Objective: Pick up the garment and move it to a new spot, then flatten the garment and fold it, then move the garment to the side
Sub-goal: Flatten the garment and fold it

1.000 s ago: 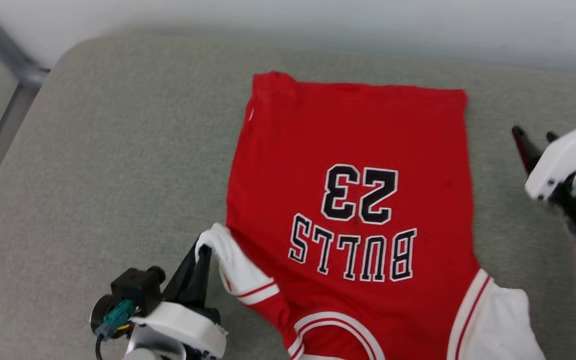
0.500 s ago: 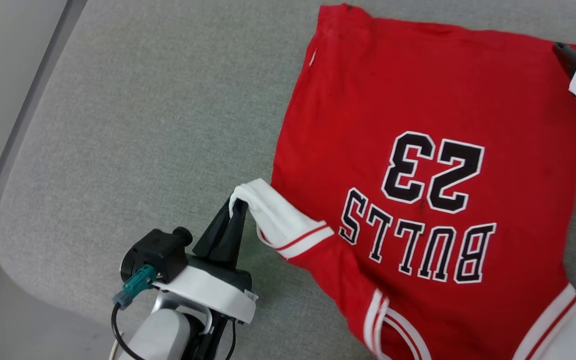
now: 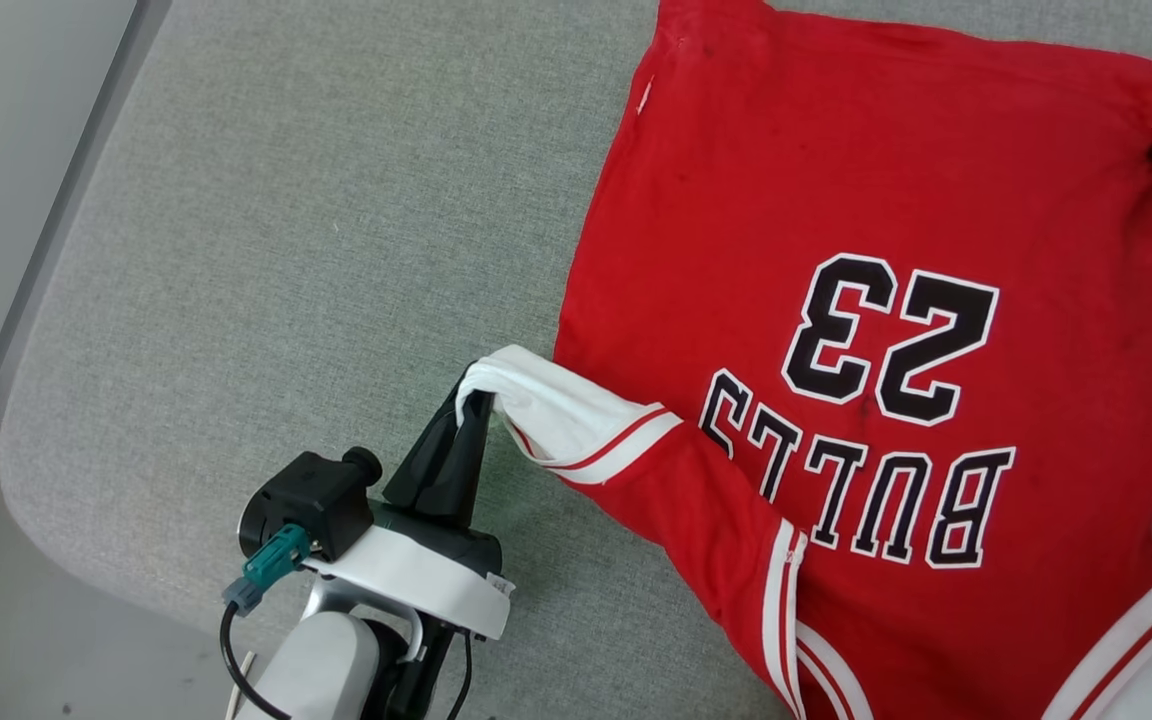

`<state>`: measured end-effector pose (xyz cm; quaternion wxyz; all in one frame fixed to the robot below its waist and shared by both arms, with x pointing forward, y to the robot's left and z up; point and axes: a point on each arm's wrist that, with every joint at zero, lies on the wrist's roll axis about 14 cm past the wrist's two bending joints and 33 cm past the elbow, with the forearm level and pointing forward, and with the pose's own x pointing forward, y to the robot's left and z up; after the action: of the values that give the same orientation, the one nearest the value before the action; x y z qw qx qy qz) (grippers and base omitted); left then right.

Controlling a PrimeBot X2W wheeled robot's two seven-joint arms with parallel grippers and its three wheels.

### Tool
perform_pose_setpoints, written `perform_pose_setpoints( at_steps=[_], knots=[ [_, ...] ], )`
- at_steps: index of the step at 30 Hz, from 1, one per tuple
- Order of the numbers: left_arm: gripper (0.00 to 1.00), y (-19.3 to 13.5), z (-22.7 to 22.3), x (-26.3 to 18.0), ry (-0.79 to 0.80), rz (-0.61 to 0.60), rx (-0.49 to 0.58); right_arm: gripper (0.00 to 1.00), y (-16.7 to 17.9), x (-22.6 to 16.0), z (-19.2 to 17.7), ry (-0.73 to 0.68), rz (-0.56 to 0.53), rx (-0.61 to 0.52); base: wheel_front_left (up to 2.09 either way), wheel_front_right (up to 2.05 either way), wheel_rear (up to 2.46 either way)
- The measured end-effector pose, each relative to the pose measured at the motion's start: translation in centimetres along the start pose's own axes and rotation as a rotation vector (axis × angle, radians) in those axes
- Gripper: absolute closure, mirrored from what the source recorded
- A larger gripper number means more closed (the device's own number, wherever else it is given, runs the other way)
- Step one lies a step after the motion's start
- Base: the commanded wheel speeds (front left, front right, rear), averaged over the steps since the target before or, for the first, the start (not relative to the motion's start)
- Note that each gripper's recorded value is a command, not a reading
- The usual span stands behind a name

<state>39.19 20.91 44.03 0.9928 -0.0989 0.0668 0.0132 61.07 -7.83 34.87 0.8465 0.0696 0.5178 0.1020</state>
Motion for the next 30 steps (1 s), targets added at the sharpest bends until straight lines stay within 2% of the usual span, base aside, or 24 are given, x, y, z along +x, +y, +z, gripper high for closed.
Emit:
perform_pose_setpoints(
  at_steps=[6, 11, 16, 21, 27, 30],
  knots=[
    [1.00, 0.1, 0.1, -0.9, -0.001, 0.002, -0.001, 1.00, -0.3, -2.6, 1.9, -0.083, -0.037, -0.047, 0.00, 0.00, 0.00],
    [1.00, 0.1, 0.2, -1.7, -0.004, -0.003, -0.002, 1.00, -2.0, -6.6, 4.7, -0.224, -0.073, -0.067, 0.00, 0.00, 0.00],
    [1.00, -0.6, 0.1, -1.8, -0.007, -0.012, -0.014, 1.00, -6.1, -9.6, 3.0, -0.274, -0.123, -0.040, 0.00, 0.00, 0.00],
    [1.00, -1.6, -0.4, -1.4, 0.017, -0.050, -0.010, 1.00, -9.9, -12.7, -1.2, -0.323, -0.127, 0.036, 0.00, 0.00, 0.00],
    [1.00, -3.1, -0.8, -0.7, 0.038, -0.102, 0.002, 1.00, -14.6, -17.1, -9.8, -0.364, -0.169, 0.146, 0.00, 0.00, 0.00],
    [1.00, -4.0, -0.9, -0.5, 0.048, -0.130, 0.003, 1.00, -15.8, -19.5, -14.2, -0.389, -0.195, 0.221, 0.00, 0.00, 0.00]
  ],
)
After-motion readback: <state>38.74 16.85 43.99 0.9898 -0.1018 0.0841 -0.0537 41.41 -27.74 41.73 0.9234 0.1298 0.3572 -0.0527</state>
